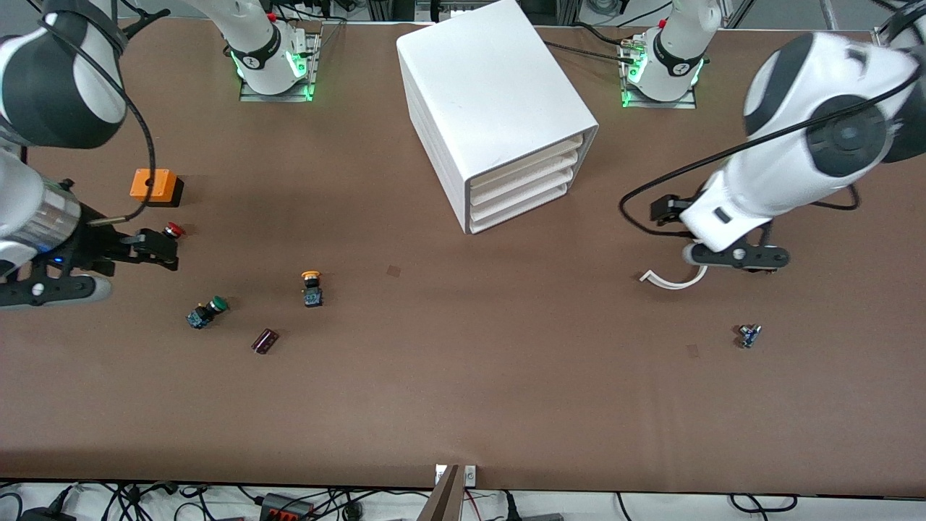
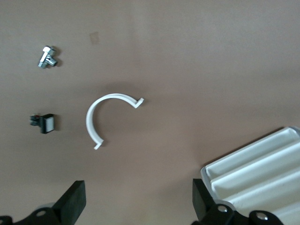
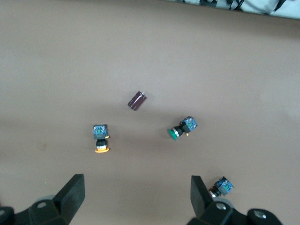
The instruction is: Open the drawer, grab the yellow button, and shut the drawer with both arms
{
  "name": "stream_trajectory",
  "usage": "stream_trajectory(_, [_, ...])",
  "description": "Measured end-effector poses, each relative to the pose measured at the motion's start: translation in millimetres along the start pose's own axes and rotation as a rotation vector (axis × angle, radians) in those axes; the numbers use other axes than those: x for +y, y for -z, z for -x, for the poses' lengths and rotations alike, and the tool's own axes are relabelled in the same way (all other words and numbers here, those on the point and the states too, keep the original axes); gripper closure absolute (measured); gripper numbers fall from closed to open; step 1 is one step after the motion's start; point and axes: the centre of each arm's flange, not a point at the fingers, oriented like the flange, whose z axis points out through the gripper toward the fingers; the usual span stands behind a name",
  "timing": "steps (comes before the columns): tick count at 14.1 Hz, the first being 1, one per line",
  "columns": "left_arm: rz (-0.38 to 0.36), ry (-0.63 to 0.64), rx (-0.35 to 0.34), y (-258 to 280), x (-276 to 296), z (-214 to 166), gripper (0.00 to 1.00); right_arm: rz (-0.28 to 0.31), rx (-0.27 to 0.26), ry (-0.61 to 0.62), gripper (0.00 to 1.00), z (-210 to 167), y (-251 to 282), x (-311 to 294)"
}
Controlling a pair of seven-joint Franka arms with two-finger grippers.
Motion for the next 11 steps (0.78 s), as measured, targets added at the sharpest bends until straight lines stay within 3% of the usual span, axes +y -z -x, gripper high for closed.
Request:
stream_trajectory(3, [0.006, -0.079, 0.035, 34, -46, 10, 0.0, -0.069, 0.055, -0.073, 0.0, 12, 36, 36])
stream_trajectory(5, [0.044, -0.108, 0.059, 51, -81, 23, 0.0, -0.085, 0.05, -0.119, 0.0, 23, 46, 70])
stream_trajectory(11, [0.036, -0.058, 0.236, 46, -94, 56, 0.0, -0.042, -0.006, -0.141, 0.0, 48, 47, 102])
